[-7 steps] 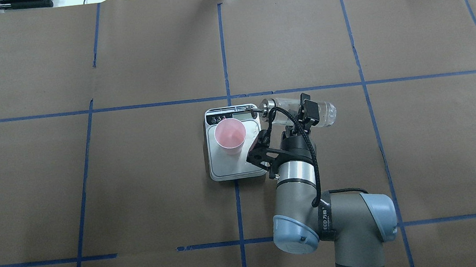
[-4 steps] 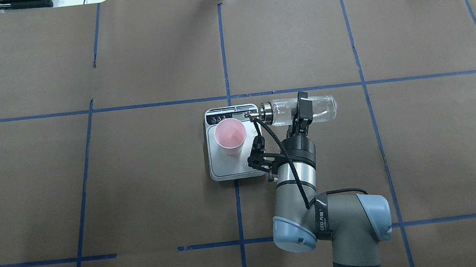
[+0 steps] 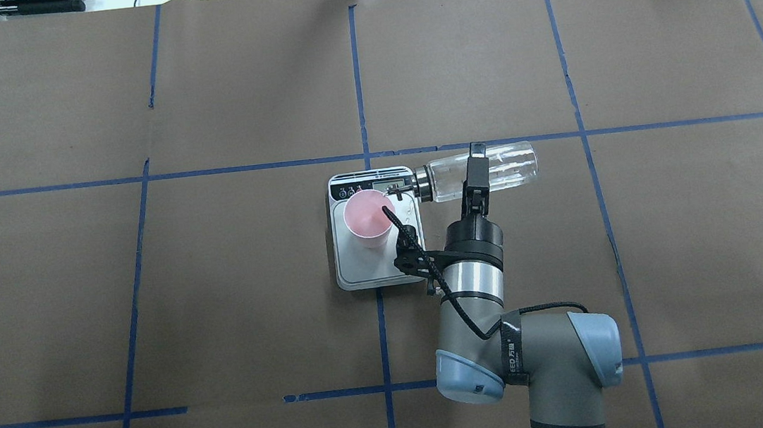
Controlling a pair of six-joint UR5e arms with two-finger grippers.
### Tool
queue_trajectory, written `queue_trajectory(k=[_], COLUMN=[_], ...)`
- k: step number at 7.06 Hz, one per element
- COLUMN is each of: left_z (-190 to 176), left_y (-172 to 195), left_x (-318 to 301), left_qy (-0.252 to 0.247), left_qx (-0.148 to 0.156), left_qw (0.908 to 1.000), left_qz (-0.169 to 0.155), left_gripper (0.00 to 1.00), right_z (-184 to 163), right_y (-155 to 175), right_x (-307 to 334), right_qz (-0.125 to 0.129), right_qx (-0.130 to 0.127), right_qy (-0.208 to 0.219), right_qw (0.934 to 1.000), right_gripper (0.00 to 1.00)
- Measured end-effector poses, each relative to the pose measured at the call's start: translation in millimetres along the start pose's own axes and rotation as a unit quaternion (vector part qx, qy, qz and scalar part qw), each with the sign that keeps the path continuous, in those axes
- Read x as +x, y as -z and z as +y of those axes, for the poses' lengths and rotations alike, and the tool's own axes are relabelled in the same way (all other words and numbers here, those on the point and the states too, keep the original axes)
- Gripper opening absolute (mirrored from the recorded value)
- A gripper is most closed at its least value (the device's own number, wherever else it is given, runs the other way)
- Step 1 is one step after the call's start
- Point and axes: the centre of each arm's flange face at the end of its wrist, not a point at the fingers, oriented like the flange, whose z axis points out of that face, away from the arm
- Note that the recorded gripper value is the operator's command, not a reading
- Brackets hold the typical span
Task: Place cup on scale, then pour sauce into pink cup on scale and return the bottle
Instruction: 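Tilt the bottle with the right gripper, spout over the pink cup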
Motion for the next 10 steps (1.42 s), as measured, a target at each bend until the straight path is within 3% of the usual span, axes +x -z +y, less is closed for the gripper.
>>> queue_trajectory(k=[7, 10], left_z=[-0.1, 0.2], left_y=[-0.1, -0.7], left_x=[0.1, -0.1], left_qy=[0.000, 0.000], left_qx=[0.000, -0.001], left_qw=[1.0000, 1.0000], left_qz=[0.001, 0.001], left_gripper=[0.71, 0.71], right_z=[-5.1, -7.3], right_y=[3.8, 5.8], right_x=[12.4, 17.9], right_qz=[0.053, 0.061], right_qx=[0.009, 0.010], right_qy=[0.094, 0.106], right_qw=[0.9942, 0.9925], right_gripper=[0.00, 0.00])
